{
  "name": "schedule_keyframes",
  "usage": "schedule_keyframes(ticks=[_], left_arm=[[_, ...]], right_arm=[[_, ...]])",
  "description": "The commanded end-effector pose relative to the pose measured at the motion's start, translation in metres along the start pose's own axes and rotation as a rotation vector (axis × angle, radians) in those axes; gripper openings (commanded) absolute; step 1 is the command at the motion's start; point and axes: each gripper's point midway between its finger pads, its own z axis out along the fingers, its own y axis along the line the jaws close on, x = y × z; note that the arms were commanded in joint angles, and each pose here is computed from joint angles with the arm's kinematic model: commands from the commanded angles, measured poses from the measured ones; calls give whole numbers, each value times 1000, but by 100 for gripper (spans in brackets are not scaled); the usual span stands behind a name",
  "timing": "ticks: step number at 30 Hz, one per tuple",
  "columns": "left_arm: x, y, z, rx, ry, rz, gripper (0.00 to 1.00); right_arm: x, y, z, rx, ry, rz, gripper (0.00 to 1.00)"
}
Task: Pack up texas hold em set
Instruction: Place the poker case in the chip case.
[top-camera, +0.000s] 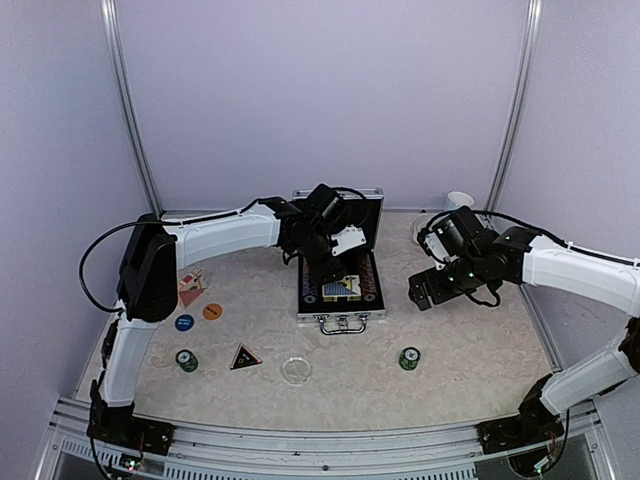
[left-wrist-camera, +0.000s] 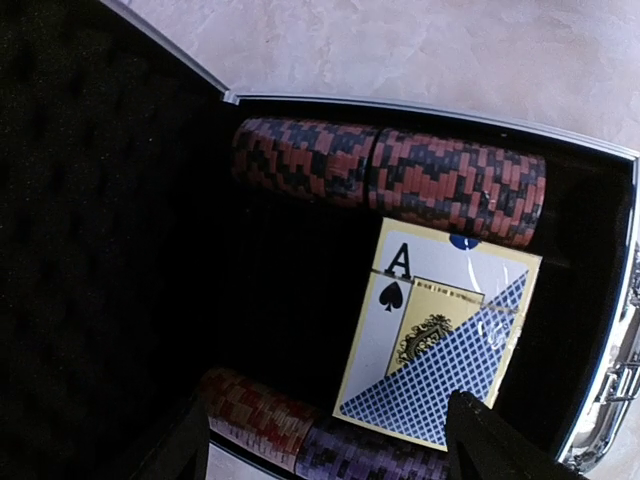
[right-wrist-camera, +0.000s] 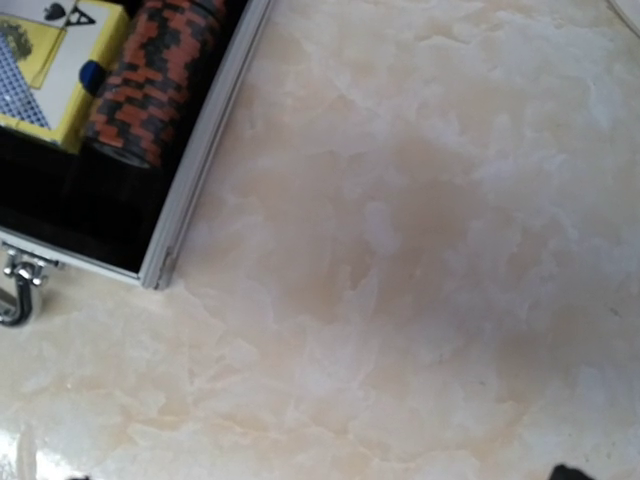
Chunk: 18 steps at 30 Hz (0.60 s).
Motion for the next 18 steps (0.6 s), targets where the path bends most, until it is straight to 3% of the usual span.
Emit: schedule_keyframes(ticks=[1,8,18], left_arm=[[-18,23,-18,-99,-69,-43,80],[-26,21,-16,-115,-123,-83,81],[-22,60,5,-284,-175,-252,81]], right_arm=[[-7,9,4,-24,-7,4,99],[-11,21,10,-58,-8,-5,99],[-6,26,12,-59,-1,-8,99]])
